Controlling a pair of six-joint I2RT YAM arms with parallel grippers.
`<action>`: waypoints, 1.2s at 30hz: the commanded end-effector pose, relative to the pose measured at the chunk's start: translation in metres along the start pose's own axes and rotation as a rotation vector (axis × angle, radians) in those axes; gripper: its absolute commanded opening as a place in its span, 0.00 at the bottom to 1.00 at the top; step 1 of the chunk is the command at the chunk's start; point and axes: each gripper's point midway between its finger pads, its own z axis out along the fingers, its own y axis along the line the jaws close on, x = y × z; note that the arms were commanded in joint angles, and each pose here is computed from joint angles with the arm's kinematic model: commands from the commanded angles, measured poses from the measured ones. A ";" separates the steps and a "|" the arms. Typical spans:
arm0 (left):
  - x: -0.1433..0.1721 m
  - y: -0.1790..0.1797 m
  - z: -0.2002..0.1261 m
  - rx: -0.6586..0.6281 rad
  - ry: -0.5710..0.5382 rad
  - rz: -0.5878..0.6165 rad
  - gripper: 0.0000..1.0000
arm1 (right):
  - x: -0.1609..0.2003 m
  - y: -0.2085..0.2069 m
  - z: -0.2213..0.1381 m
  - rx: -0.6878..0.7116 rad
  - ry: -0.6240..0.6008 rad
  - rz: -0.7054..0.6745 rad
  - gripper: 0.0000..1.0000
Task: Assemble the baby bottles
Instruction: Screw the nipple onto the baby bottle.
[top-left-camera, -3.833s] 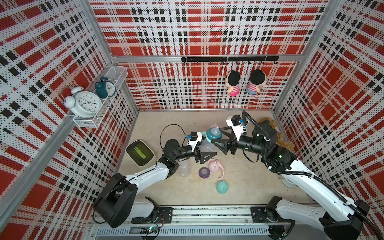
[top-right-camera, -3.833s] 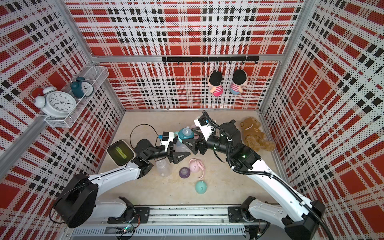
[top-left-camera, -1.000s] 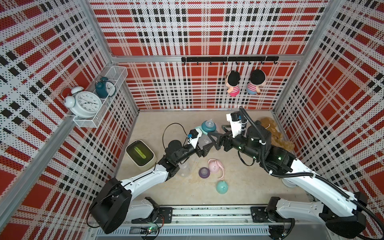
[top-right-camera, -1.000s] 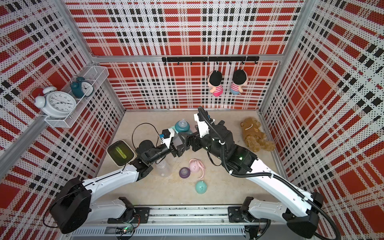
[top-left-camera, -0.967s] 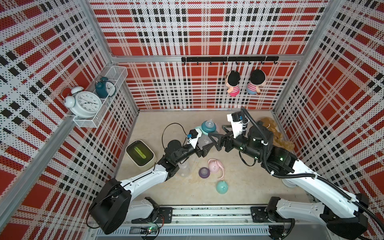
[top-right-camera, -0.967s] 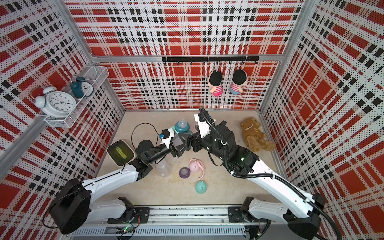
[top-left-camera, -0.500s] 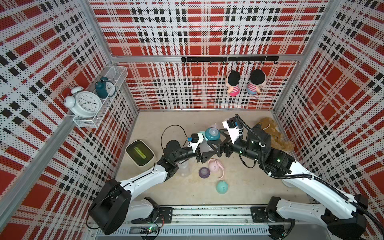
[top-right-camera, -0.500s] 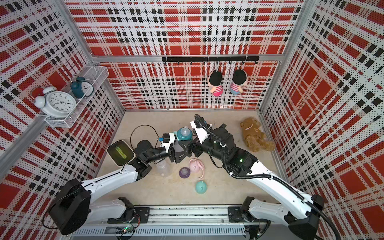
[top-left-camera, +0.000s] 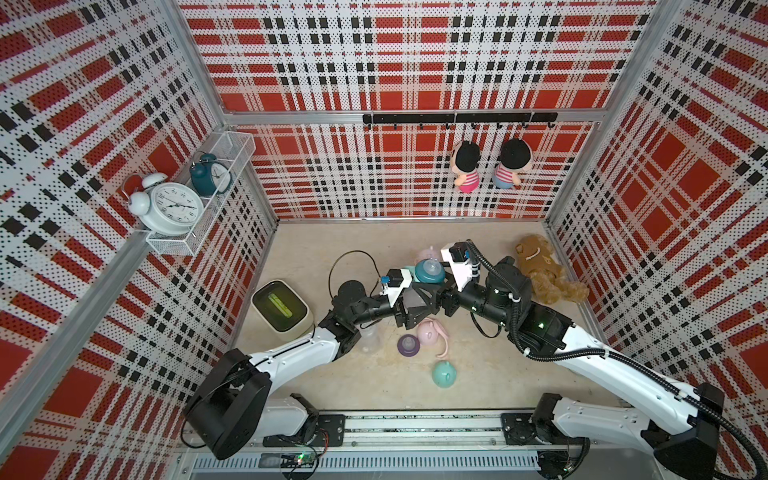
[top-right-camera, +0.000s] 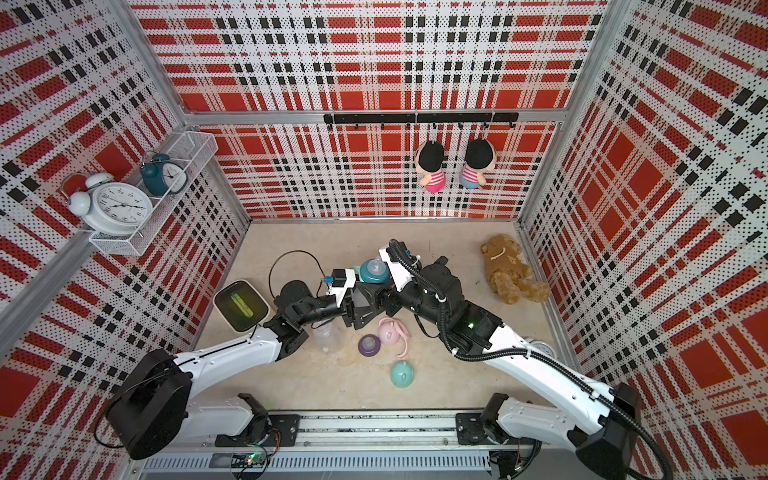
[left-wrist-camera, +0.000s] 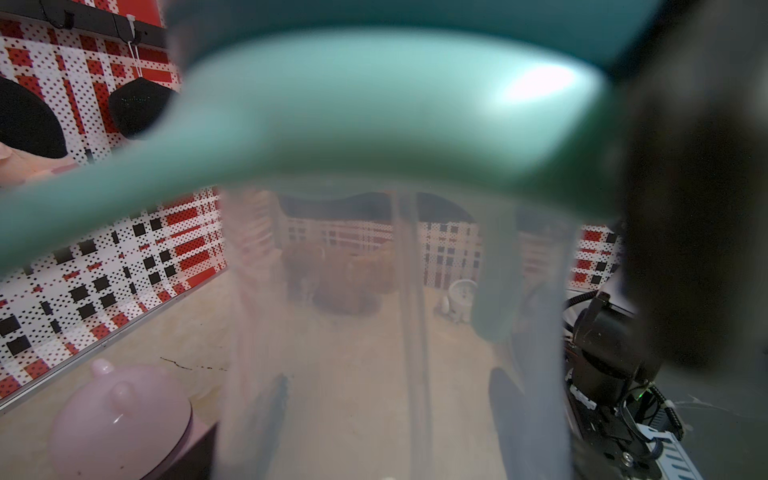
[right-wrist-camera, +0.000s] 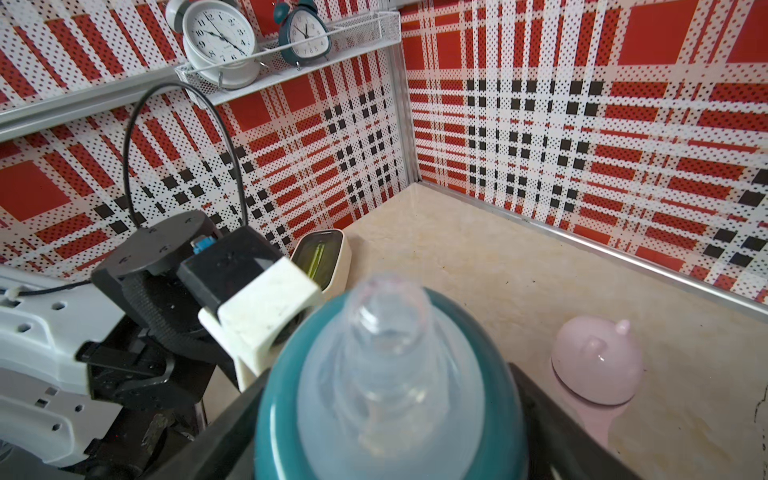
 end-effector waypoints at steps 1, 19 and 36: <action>-0.010 -0.006 0.002 0.029 -0.037 0.027 0.00 | -0.016 -0.002 -0.005 0.008 -0.076 -0.010 0.76; -0.010 0.036 -0.006 -0.192 -0.048 -0.050 0.98 | 0.008 -0.051 -0.026 0.285 -0.006 -0.031 0.55; -0.009 0.076 -0.026 -0.388 -0.036 -0.093 0.98 | 0.100 -0.156 -0.042 0.579 -0.003 0.034 0.56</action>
